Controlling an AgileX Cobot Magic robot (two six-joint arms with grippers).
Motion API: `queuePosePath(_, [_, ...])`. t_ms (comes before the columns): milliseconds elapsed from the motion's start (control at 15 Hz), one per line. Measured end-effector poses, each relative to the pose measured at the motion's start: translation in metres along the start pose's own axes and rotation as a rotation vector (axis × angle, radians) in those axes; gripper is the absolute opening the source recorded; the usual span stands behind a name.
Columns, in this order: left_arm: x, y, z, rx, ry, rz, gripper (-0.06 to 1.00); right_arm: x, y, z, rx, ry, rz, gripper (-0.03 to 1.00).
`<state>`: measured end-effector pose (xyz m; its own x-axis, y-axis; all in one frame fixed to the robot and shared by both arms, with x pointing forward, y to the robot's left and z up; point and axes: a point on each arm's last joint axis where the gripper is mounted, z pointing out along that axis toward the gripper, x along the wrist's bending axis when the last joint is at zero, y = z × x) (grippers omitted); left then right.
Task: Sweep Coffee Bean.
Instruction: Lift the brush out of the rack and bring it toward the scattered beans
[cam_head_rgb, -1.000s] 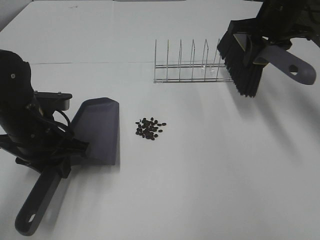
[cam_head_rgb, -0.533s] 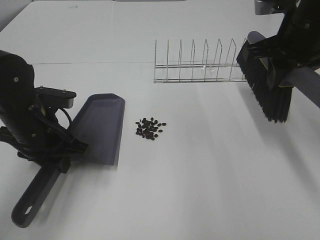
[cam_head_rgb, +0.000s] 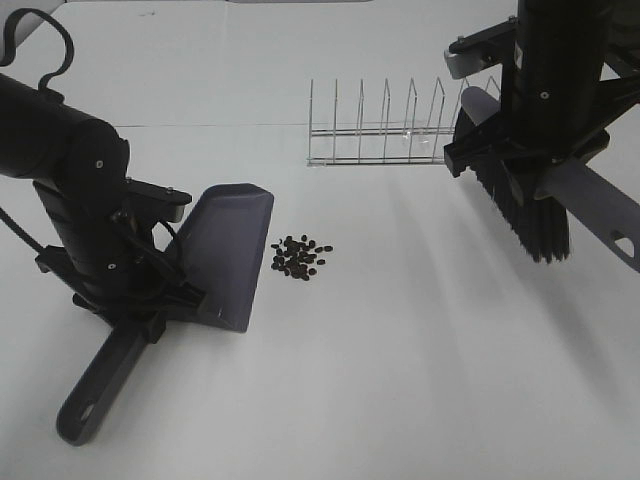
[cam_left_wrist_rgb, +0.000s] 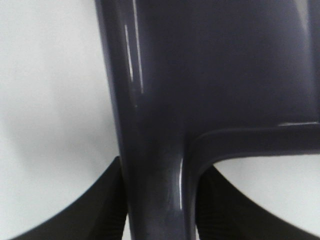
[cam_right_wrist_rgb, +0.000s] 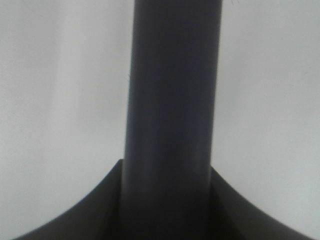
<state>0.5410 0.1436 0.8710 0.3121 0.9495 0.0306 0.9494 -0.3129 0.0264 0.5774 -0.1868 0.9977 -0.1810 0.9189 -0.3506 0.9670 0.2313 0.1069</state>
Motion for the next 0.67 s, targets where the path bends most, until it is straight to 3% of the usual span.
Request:
queuePosePath(400, [0.003,0.001,0.003,0.016,0.044,-0.004,0.33,0.010,0.007,0.023,0.051,-0.012,0.029,0.27])
queuePosePath(667, [0.003,0.001,0.003,0.015,0.047,-0.001,0.33,0.031,0.020,0.044,0.107,0.048,0.047,0.27])
